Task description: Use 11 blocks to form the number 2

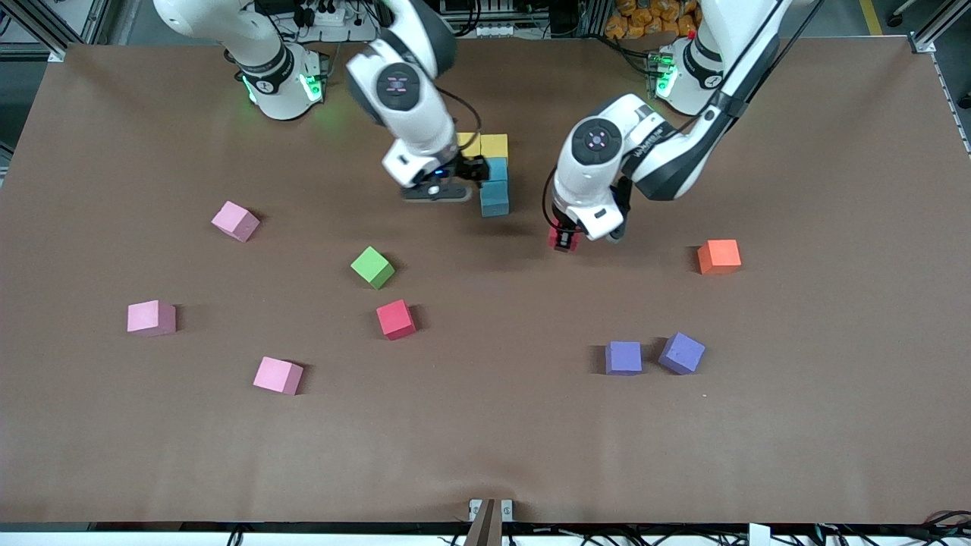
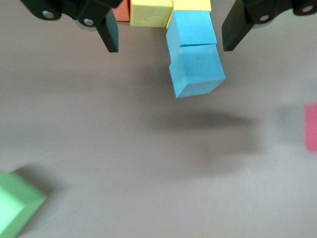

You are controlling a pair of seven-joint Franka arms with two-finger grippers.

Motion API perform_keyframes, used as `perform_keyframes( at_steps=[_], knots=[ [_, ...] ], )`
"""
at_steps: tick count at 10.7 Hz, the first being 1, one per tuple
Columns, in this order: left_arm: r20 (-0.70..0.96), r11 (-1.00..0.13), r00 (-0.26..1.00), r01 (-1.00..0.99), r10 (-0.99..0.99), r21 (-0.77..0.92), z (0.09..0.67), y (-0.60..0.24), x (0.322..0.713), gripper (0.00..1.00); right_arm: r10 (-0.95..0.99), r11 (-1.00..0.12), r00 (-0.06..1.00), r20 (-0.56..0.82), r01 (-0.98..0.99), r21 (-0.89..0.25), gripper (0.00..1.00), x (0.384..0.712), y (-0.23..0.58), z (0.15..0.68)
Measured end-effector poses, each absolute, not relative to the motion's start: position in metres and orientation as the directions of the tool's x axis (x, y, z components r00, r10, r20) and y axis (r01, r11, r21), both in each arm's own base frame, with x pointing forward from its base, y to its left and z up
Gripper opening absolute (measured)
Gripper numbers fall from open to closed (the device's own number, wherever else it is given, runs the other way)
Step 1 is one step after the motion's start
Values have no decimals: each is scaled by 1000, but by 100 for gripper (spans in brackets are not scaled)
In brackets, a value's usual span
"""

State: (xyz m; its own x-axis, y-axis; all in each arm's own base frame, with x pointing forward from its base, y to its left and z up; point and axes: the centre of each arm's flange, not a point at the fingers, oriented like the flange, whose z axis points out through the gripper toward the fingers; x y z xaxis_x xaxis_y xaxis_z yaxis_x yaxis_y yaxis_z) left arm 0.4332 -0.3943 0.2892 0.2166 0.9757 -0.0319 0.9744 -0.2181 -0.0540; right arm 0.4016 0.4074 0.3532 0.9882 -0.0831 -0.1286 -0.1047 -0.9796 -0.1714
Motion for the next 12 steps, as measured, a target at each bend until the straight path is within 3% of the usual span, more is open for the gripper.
perform_keyframes(
  at_steps=[5, 9, 12],
  knots=[
    [-55, -140, 136, 987, 989, -79, 300, -486, 381, 61, -97, -992, 994, -49, -101, -80, 97, 490, 292, 449],
    [-95, -103, 91, 986, 991, -132, 284, -542, 363, 61, -153, -984, 988, -22, -154, -85, 100, 551, 179, 455],
    [-114, -80, 63, 985, 992, -153, 278, -570, 351, 61, -257, -963, 966, -33, -258, -75, 100, 593, 122, 427]
  ],
)
